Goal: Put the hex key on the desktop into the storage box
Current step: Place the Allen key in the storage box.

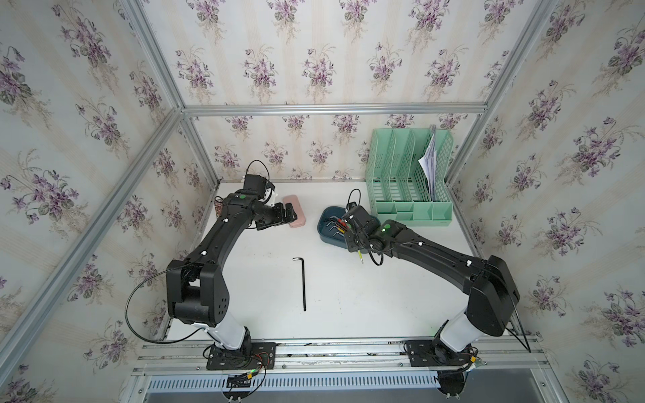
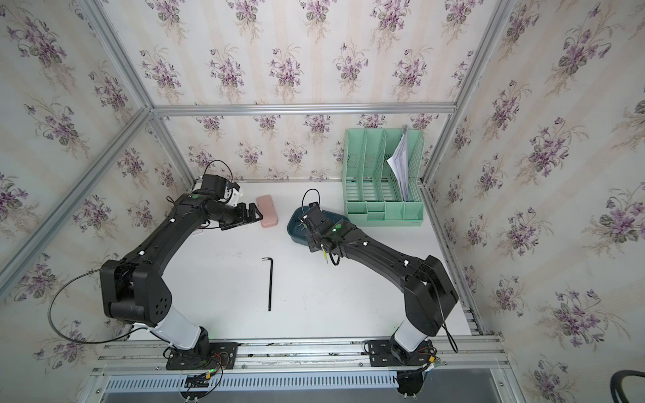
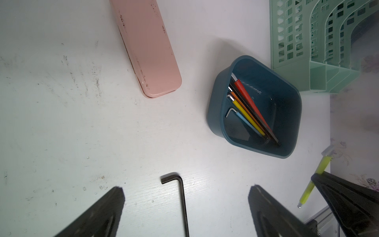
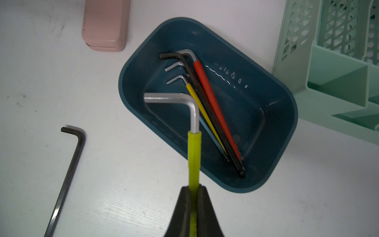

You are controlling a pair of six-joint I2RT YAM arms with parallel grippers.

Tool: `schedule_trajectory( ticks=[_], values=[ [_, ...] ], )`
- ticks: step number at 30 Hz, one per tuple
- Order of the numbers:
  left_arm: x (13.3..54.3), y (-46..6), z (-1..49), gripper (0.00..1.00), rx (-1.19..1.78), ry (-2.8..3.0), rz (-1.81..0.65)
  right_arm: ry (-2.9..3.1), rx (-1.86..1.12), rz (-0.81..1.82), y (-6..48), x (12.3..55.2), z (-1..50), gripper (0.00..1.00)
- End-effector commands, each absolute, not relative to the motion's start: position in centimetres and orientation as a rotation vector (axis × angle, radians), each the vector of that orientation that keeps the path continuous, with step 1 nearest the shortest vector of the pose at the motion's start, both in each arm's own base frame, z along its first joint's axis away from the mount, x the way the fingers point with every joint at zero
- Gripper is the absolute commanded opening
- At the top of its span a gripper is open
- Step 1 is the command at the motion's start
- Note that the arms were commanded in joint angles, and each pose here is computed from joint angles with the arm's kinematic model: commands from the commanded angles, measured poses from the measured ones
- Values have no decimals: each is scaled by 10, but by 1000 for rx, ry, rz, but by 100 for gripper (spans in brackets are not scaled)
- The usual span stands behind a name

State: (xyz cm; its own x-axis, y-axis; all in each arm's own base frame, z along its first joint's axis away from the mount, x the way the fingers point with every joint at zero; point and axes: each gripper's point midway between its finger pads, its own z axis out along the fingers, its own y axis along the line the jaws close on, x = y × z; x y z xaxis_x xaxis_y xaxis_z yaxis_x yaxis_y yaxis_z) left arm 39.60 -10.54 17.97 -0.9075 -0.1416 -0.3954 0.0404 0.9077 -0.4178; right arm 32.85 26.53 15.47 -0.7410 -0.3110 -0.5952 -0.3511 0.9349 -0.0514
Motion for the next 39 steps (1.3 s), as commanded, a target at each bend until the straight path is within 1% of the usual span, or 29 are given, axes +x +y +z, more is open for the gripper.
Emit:
schedule_trajectory(
  ticks=[1,4,6,12,17,22,29,36,39],
  values=[
    [396,-105,185,99,-11,2657,-558,2413,-559,97,274,339,164,0],
    [398,-95,202,99,-3,2689,-490,2390,-619,96,280,346,168,0],
    [401,-94,207,99,-15,2659,-489,2382,-658,68,282,352,164,0],
    [407,-95,189,99,-64,2647,-504,2385,-730,-24,280,375,156,0],
    [401,-80,176,99,-73,2688,-384,2393,-752,-73,284,390,148,0],
    [400,-78,173,99,-71,2682,-372,2388,-798,-106,283,406,136,0],
    [398,-72,183,99,-62,2619,-334,2397,-799,-311,259,434,112,0],
    [398,-65,183,99,-62,2603,-284,2427,-843,-279,263,439,83,0],
    [399,-66,179,99,-64,2619,-291,2458,-807,-288,260,440,70,0]
  ],
)
